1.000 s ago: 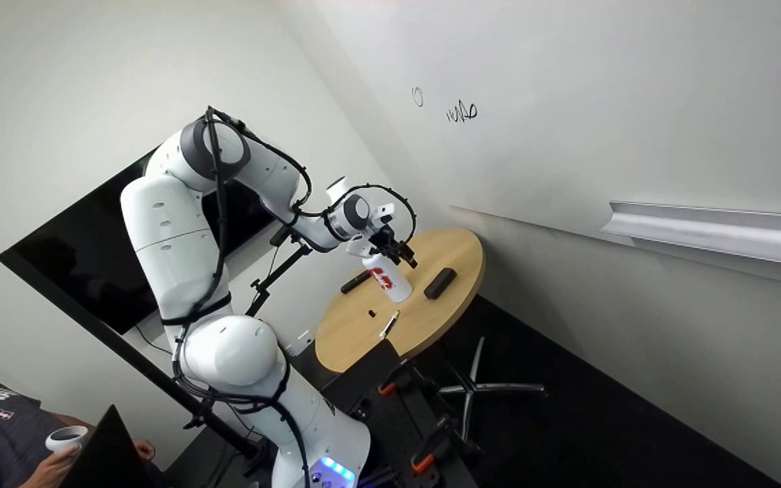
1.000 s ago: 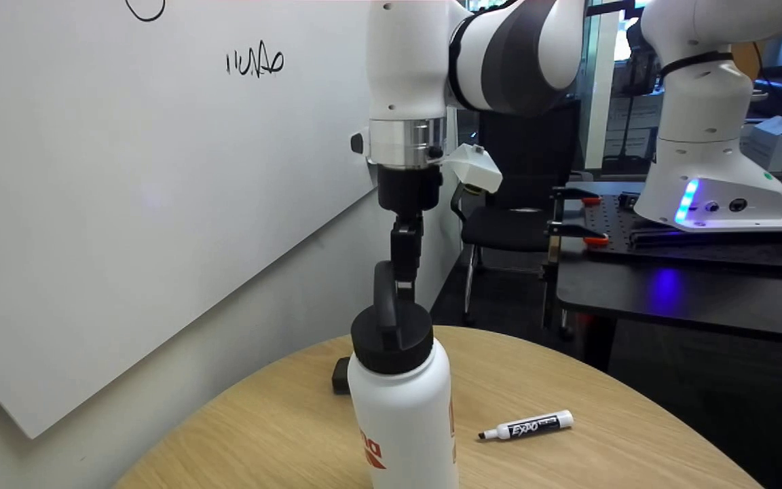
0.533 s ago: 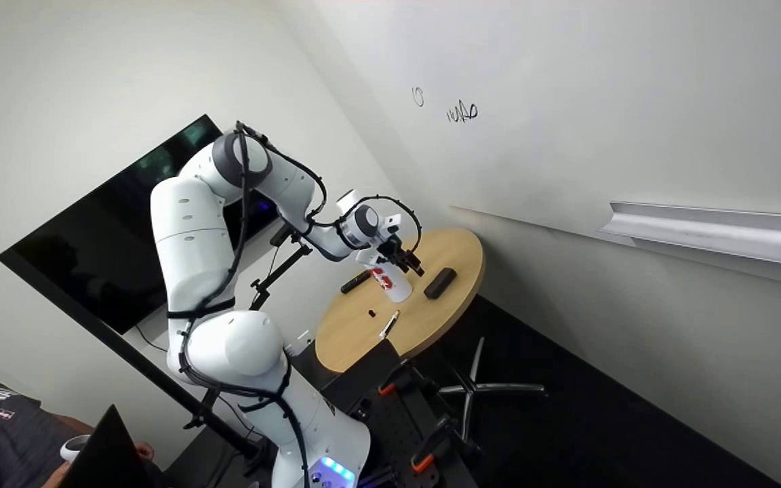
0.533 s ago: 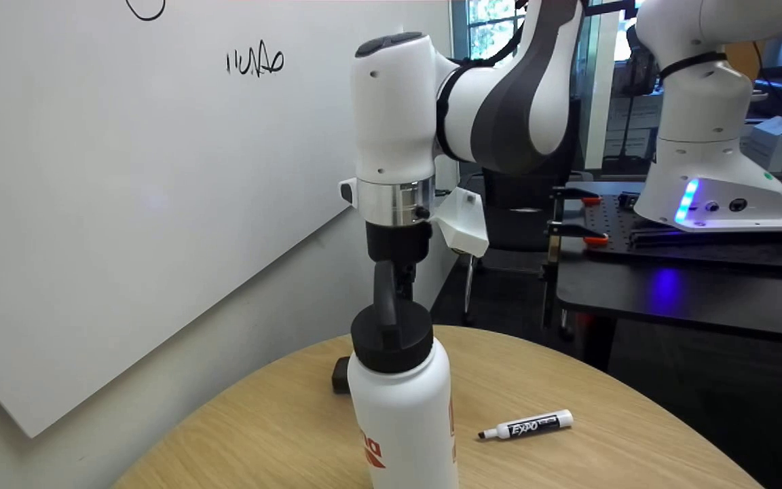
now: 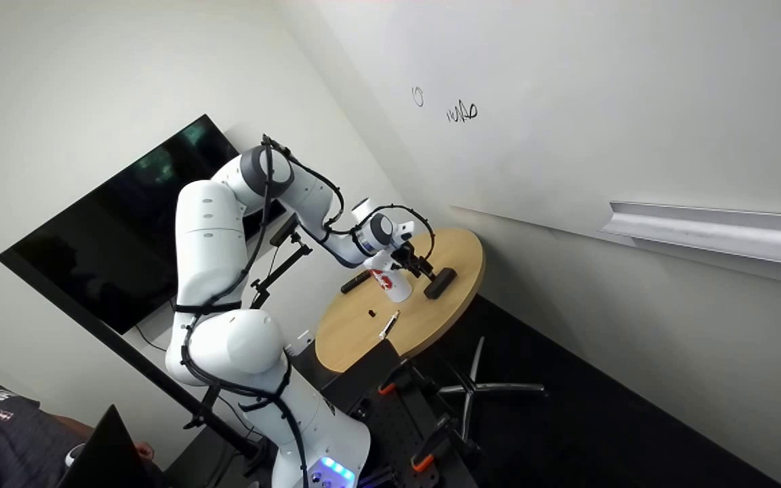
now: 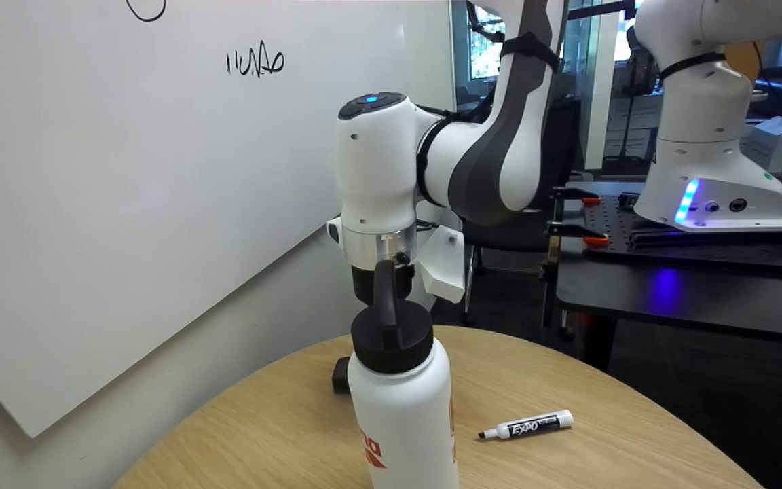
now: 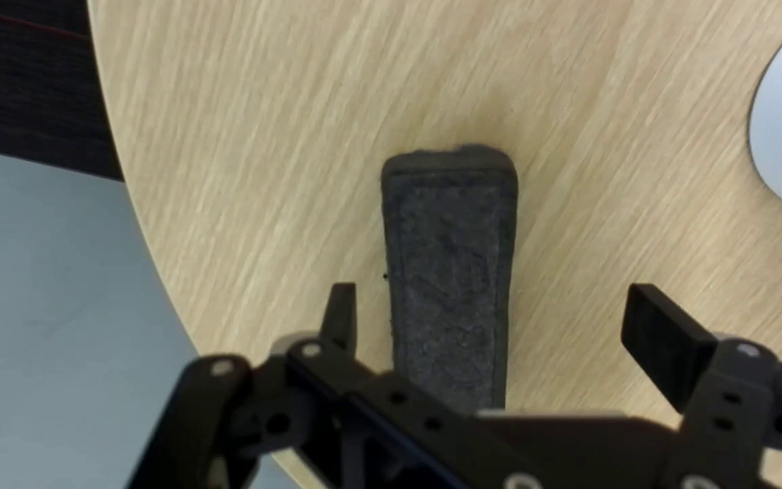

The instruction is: Use the duster to erase the board

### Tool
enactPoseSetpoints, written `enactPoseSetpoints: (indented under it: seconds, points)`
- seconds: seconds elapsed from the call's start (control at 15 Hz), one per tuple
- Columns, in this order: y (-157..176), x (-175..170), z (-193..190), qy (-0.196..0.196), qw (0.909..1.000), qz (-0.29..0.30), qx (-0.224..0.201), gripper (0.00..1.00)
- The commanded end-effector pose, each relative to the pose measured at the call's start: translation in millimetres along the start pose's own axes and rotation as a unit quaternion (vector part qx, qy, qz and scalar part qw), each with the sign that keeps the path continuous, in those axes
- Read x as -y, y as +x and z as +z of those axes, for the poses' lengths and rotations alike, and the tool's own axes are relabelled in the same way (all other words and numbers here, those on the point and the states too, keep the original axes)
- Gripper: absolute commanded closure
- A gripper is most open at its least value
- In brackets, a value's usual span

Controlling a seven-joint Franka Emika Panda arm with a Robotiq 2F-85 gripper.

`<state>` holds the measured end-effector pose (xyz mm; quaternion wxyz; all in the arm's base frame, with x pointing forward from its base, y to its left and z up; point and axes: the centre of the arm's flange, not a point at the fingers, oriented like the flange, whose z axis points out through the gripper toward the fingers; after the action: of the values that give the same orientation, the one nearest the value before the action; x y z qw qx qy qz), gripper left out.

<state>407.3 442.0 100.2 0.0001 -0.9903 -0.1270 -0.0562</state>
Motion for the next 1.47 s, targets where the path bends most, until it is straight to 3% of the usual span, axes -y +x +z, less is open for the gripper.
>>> enactPoseSetpoints:
  seconds: [0.0, 1.13, 1.27, 1.4]
  points:
    - [13, 3, 15, 0.013, 0.9997, 0.001, -0.019, 0.0]
    - [27, -3, 40, 0.008, 0.9998, -0.001, -0.017, 0.0]
    - [28, -3, 41, 0.008, 0.9998, -0.004, -0.016, 0.26]
    - [29, -2, 42, 0.008, 0.9998, -0.008, -0.015, 0.41]
